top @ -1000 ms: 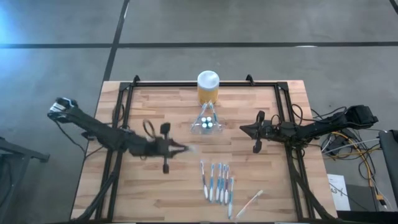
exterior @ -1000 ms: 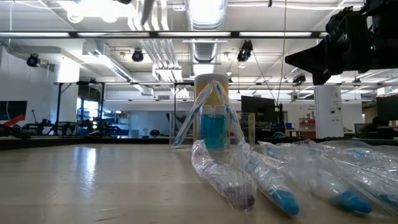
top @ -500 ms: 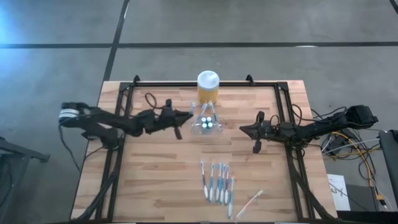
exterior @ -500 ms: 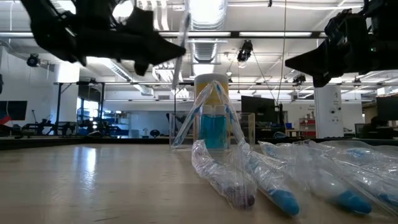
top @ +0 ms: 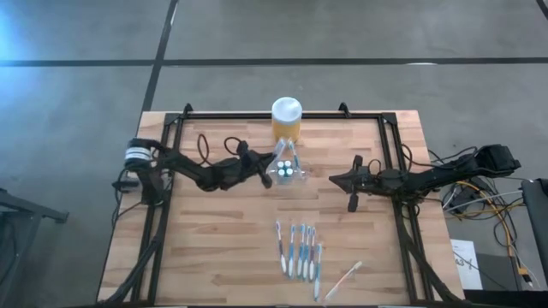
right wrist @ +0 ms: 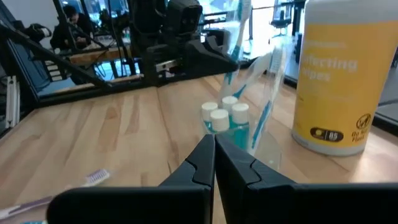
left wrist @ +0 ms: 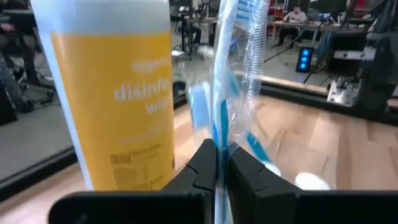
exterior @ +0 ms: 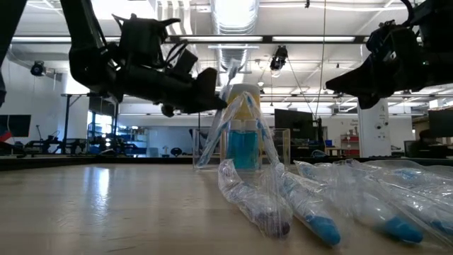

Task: Pick & Place toothbrushing station
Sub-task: Put the blue toothbrush into the left of the transparent organizer, then put the blue toothbrush into the right of the transparent organizer

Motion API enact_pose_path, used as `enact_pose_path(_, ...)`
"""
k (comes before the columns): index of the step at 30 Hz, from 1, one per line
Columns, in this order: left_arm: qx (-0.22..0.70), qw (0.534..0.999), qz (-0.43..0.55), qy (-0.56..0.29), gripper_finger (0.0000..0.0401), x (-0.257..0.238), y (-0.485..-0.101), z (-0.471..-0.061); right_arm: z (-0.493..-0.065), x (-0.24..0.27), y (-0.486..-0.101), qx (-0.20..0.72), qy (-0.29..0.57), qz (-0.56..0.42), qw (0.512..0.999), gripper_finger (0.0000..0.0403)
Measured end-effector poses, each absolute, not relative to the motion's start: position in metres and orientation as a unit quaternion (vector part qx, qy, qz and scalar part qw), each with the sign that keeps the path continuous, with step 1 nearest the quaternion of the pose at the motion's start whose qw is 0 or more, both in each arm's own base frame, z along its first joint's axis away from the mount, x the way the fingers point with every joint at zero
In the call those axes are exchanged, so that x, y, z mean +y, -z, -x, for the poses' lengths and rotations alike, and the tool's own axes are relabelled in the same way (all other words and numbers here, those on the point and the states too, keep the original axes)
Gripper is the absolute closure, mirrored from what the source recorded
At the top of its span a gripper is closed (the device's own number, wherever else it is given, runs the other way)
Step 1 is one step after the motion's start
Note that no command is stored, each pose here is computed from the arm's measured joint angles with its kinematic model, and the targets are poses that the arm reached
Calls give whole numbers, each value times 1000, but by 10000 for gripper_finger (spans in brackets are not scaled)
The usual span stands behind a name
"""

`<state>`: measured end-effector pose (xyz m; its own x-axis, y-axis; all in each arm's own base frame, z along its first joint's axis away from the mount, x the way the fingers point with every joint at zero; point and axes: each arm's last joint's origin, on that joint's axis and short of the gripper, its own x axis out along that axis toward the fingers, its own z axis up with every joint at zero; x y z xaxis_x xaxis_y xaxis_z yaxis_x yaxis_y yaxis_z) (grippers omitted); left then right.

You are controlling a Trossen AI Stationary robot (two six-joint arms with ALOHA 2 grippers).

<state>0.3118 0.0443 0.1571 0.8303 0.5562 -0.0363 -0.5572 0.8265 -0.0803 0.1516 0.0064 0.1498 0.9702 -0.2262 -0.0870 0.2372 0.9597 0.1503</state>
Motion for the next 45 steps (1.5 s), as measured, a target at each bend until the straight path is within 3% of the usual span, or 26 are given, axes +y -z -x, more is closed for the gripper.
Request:
enact_pose_path(19, 47, 938, 76, -335, 377, 33, -136, -310, -152, 9, -149, 38, 103, -92, 990, 394)
enact_pose_path(30, 62, 944, 83, -313, 296, 27, -145, -307, -152, 9, -149, 37, 102, -94, 990, 394)
enact_pose_path(38, 93, 948, 52, -301, 211, 20, -179, -291, -152, 9, -148, 41, 97, -101, 989, 394)
enact_pose_path(45, 132, 978, -27, -160, 185, -3, -240, -240, -151, 11, -148, 42, 90, -102, 990, 394)
